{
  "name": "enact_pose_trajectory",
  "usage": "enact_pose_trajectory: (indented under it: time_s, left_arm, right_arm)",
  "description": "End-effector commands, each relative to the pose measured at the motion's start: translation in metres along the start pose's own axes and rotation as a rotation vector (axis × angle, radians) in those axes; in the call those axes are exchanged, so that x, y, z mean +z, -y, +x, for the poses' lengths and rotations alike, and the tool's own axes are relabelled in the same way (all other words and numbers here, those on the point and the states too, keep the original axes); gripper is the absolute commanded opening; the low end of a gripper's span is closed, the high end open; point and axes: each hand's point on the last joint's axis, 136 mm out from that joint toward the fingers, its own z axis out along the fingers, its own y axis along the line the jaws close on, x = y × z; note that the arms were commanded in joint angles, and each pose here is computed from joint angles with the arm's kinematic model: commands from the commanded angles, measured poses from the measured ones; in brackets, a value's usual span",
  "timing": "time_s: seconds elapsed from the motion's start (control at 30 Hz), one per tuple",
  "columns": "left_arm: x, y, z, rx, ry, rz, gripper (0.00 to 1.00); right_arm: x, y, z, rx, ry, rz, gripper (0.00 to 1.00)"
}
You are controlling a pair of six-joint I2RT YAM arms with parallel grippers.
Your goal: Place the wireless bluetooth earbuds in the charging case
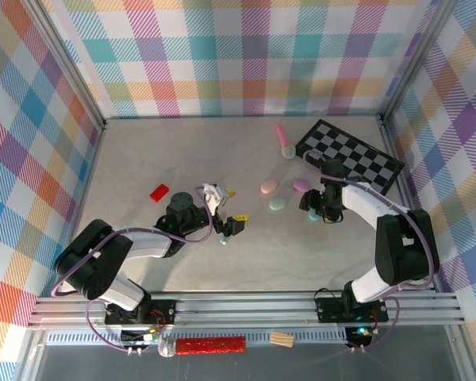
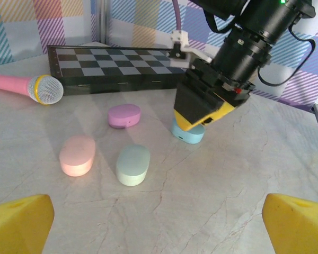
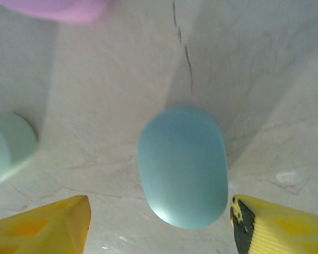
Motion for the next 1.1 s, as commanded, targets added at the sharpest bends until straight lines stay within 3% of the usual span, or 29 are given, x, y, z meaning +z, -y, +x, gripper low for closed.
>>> enact_pose_trajectory:
  time_s: [0.0, 0.2, 0.67, 0.83, 1.07]
  left_arm:
    - [-0.006, 0.002, -0.007, 0.039, 0.034, 0.025, 1.0]
    - [-0.006, 0.003, -0.008, 0.038, 0.037, 0.037, 1.0]
    - [0.002, 0.0, -0.009, 0.003, 0.052, 0.049, 1.0]
    - [0.015, -0.001, -0.009, 0.007, 0.029, 0.042, 1.0]
    - [0.079, 0.018, 0.005, 0.048, -0.169, 0.076, 0.97]
  right_arm:
    - [0.006, 0.008, 0.014, -0.013, -0.056, 0.037, 0.69]
    - [0.01, -0.002, 0.009, -0.013, -0.074, 0.008, 0.62]
    - [0.001, -0.047, 0.029, -0.047, -0.121, -0.124, 0.61]
    - [-0.019, -0.034, 0.023, -0.035, -0.029, -0.082, 0.67]
    - [-0.057, 0.0, 0.001, 0.181, 0.135, -0.182, 0.71]
